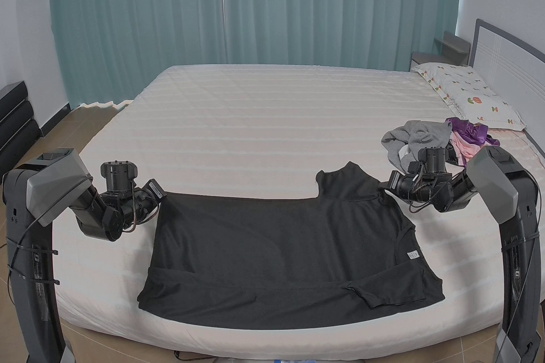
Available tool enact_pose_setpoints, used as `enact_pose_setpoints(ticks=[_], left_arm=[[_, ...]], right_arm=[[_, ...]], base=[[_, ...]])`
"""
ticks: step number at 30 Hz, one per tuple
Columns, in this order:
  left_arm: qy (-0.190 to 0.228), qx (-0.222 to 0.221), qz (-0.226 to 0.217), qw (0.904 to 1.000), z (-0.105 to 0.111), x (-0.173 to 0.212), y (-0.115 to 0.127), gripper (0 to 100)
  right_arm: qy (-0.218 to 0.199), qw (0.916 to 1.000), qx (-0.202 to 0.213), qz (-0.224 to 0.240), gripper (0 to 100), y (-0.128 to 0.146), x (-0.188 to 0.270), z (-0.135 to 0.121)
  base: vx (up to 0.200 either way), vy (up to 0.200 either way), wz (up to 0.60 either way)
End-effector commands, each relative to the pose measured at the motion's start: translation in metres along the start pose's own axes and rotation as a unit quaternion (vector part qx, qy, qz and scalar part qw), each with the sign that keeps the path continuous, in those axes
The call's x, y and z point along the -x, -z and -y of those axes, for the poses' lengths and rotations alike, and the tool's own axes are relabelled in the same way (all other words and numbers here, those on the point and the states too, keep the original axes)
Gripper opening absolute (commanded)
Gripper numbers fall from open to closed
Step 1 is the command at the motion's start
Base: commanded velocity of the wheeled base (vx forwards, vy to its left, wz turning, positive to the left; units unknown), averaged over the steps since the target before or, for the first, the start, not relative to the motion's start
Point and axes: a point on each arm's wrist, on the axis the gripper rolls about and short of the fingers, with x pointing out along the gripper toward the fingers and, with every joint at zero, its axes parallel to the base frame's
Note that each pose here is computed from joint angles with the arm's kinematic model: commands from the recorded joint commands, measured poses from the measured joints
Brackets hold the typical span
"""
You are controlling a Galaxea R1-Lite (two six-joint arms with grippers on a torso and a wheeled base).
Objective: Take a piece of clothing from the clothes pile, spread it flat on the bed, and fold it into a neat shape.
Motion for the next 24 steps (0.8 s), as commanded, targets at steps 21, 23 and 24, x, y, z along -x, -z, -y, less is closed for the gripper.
enact_pose_setpoints(ticks=[21, 23, 24], left_arm=[[0.007, -0.001, 0.035, 0.9994, 0.004, 0.02, -0.022, 0], [0.008, -0.002, 0.036, 0.9993, 0.006, 0.021, -0.023, 0], [0.009, -0.002, 0.037, 0.9993, 0.006, 0.022, -0.023, 0]], right_arm=[[-0.02, 0.9979, -0.007, 0.061, 0, -0.03, 0.058, -0.013], [-0.018, 0.9978, -0.009, 0.063, 0, -0.031, 0.06, -0.013], [-0.019, 0.9977, -0.009, 0.065, 0, -0.032, 0.061, -0.013]], base=[[0.0, 0.0, 0.0], [0.0, 0.0, 0.0], [0.0, 0.0, 0.0]])
